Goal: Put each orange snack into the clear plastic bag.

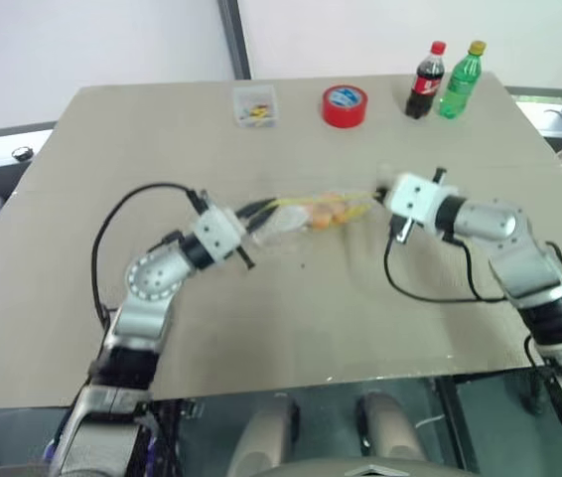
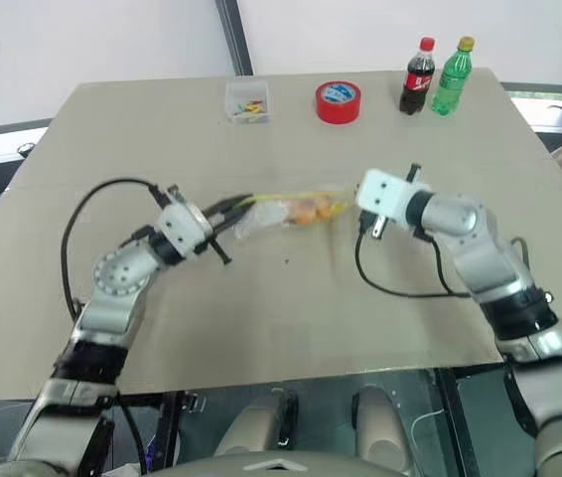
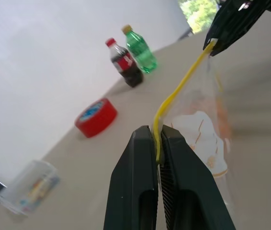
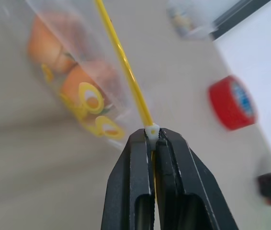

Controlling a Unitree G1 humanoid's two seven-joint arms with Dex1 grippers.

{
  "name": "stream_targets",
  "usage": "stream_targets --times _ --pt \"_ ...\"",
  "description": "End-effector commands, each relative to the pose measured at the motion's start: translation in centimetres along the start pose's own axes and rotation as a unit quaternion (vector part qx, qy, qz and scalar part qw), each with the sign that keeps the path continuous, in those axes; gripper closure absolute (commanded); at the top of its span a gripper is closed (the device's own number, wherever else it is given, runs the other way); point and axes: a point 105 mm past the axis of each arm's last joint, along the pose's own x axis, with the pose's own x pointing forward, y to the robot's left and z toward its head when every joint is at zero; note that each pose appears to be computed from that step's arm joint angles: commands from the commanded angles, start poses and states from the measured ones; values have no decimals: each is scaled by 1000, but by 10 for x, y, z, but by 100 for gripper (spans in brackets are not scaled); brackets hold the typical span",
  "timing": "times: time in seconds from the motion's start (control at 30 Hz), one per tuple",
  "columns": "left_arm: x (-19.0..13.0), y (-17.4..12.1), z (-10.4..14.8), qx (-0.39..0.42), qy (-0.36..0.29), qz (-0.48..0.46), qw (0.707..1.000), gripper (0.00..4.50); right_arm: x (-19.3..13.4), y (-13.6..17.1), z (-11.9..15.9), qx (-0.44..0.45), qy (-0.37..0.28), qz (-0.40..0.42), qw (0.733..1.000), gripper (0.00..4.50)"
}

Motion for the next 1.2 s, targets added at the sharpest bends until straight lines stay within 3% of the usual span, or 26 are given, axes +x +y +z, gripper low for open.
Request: stream_targets --times 0.03,0.17,0.3,0.4,0.6,0.67,0.7,0.77,0.93,1.0,1.03,1.2 --pt "-12 61 -1 24 6 90 996 450 -21 -61 -30 -17 65 -101 993 446" --pt "5 85 7 53 -8 94 994 450 -21 -94 -9 -39 36 -139 989 446" --pt "9 85 12 65 -26 85 994 450 -31 -103 9 -46 6 -157 987 446" --pt "-1 63 10 57 -34 58 996 450 -38 -70 15 -41 -14 -109 993 446" --pt "-37 -20 -4 -13 6 -38 999 450 -51 41 16 39 -13 31 999 446" --pt "-46 -40 -8 -42 25 -74 996 450 -55 60 9 46 7 56 997 378" --pt "-50 -49 -9 -76 30 -90 993 392 -57 67 6 59 15 64 996 331" --pt "-58 -58 -11 -130 50 -104 985 352 -63 82 -5 73 34 88 993 257" --pt "-92 -56 -12 -274 110 -108 949 117 -95 80 -28 181 51 77 979 14" --pt "-110 -49 -6 -325 117 -98 933 22 -114 71 -46 186 84 54 978 0" --pt "-119 -45 -3 -334 122 -89 930 5 -123 66 -53 188 95 39 977 0" --pt "-140 -35 -2 -325 172 -57 928 5 -145 52 -49 242 54 -12 969 0"
